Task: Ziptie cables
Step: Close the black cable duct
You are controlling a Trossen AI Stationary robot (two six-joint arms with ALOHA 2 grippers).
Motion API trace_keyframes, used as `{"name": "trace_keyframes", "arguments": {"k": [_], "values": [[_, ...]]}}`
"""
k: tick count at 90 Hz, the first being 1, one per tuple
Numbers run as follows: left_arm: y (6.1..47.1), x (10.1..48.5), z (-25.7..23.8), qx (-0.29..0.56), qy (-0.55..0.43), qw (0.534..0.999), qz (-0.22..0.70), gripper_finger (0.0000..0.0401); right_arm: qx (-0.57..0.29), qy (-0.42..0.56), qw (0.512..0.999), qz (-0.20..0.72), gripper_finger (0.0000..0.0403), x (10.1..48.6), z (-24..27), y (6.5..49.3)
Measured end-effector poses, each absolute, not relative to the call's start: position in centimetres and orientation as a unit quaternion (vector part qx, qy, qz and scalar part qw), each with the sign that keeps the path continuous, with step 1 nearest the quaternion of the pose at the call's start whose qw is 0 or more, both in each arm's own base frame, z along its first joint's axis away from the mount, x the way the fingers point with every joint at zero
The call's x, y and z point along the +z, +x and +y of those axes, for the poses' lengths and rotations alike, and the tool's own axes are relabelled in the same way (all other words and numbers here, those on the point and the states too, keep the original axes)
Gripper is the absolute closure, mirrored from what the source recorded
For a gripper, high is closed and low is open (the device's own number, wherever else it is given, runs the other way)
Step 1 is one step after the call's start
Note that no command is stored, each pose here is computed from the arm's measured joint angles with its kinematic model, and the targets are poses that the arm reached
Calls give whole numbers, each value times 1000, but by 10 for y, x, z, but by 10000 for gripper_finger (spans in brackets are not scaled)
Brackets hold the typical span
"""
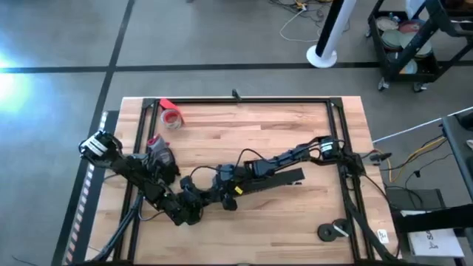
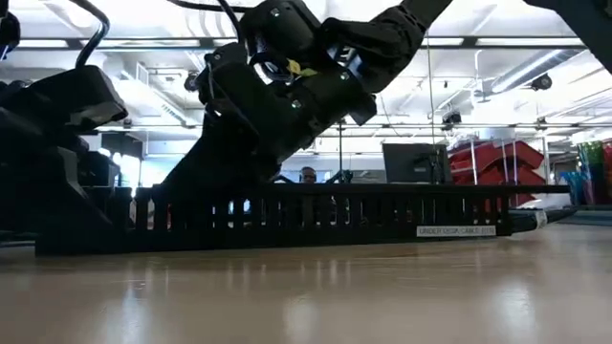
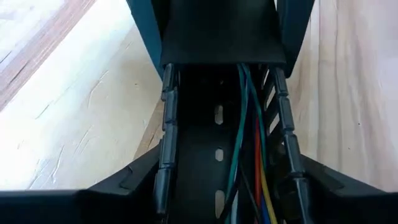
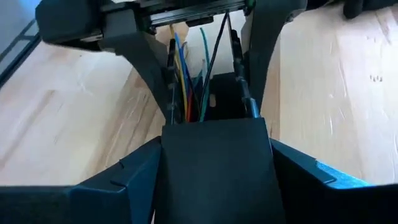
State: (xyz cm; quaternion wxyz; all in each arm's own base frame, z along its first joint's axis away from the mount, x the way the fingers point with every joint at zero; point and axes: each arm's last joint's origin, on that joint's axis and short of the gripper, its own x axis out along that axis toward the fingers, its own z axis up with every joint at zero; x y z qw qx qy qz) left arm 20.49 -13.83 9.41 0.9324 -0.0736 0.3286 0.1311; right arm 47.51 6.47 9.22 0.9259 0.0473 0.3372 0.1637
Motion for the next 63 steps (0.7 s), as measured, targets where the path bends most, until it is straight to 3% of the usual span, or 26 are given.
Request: {"name": "trace_keyframes", "arguments": {"k": [36, 63], "values": [[203, 92, -136, 134, -81, 932, 326, 180, 193, -3, 916, 351, 157, 101, 63, 471], [203, 92, -135, 136, -82, 932, 327, 180, 186, -25, 915, 358, 113, 108, 62, 468]]}}
